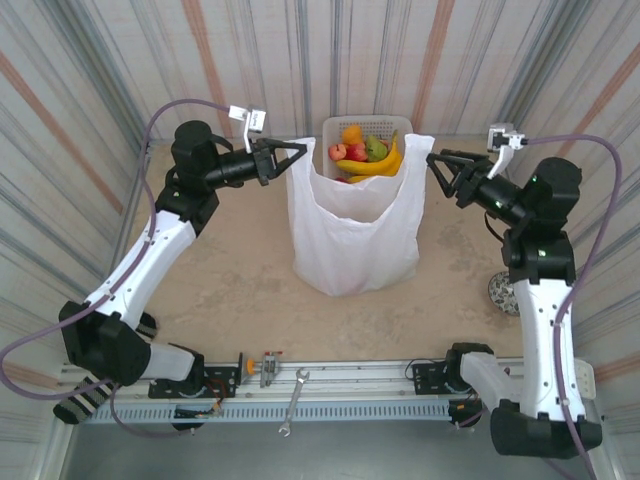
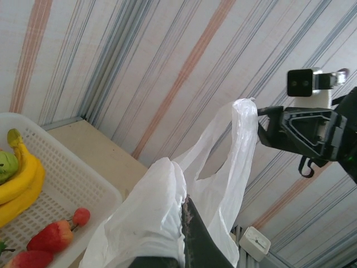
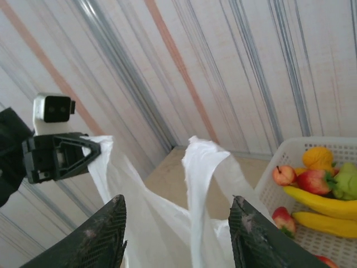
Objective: Place the fake fruits into the plastic bag and tie a complex knot
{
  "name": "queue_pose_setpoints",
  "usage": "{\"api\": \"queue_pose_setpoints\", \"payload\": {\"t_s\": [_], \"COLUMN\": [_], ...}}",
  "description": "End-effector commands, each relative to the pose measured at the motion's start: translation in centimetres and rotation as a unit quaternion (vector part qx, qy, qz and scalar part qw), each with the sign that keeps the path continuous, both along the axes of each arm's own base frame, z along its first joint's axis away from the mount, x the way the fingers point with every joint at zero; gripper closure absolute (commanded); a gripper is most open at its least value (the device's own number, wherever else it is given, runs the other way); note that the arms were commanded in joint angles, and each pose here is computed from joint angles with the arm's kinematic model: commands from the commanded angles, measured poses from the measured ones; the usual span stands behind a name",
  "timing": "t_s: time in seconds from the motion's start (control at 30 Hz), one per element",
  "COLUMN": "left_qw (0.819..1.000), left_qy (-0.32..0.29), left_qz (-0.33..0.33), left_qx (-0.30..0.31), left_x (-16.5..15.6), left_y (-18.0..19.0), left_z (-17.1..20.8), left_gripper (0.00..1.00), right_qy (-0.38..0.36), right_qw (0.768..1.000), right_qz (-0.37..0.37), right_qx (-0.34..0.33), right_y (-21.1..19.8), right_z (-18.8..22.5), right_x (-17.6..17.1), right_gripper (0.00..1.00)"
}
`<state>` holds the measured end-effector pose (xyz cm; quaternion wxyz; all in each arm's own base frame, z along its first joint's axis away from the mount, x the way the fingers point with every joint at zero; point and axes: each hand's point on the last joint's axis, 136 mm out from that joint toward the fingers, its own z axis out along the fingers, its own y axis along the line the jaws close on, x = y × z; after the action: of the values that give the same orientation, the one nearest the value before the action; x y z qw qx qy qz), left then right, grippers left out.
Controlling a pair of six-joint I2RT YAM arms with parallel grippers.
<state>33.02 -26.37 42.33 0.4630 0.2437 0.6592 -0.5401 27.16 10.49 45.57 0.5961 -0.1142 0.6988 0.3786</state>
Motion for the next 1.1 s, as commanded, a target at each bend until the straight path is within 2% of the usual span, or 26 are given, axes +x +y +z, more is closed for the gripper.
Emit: {"api": "queue_pose_setpoints", "payload": {"t_s": [0.0, 0.13, 0.23, 0.3, 0.4, 0.53, 0.6, 0.83, 1.0, 1.07], "left_qw": [0.999, 0.999, 0.999, 0.999, 0.999, 0.997, 0.996, 0.991, 0.989, 0.987], "left_qy": [-0.033, -0.036, -0.039, -0.040, -0.045, -0.060, -0.070, -0.098, -0.111, -0.116], "left_qz": [-0.017, -0.014, -0.013, -0.016, -0.022, -0.042, -0.054, -0.089, -0.103, -0.109], "left_qx": [-0.015, -0.013, -0.013, -0.012, -0.011, -0.007, -0.005, 0.000, 0.002, 0.001], "left_x": [-1.1, -1.3, -1.4, -1.5, -1.7, -2.4, -2.8, -4.1, -4.7, -4.8], "left_y": [-0.2, -0.1, 0.0, 0.0, -0.1, -0.3, -0.4, -0.6, -0.7, -0.7], "left_z": [2.4, 2.4, 2.3, 2.2, 2.2, 2.3, 2.3, 2.5, 2.6, 2.7], "left_gripper": [0.98, 0.98, 0.98, 0.98, 0.98, 0.98, 0.98, 0.97, 0.97, 0.97], "right_qy": [-0.041, -0.049, -0.029, -0.023, -0.017, -0.003, -0.012, -0.081, -0.106, -0.113], "right_qw": [0.998, 0.992, 0.983, 0.977, 0.968, 0.962, 0.960, 0.942, 0.939, 0.936], "right_qz": [0.017, 0.119, 0.180, 0.210, 0.243, 0.259, 0.264, 0.283, 0.281, 0.291], "right_qx": [-0.049, -0.018, -0.003, -0.021, -0.061, -0.084, -0.095, -0.160, -0.165, -0.160], "right_y": [0.6, 3.2, 6.0, 8.8, 13.3, 17.2, 18.2, 19.7, 19.7, 20.0], "right_z": [0.8, 1.7, 0.7, -0.8, -3.3, -5.0, -5.3, -6.7, -6.8, -6.7], "right_x": [-3.7, -6.9, -7.5, -7.5, -6.7, -3.6, -2.4, 0.1, 1.7, 1.9], "right_gripper": [0.48, 0.53, 0.56, 0.56, 0.54, 0.52, 0.49, 0.23, 0.10, 0.08]}}
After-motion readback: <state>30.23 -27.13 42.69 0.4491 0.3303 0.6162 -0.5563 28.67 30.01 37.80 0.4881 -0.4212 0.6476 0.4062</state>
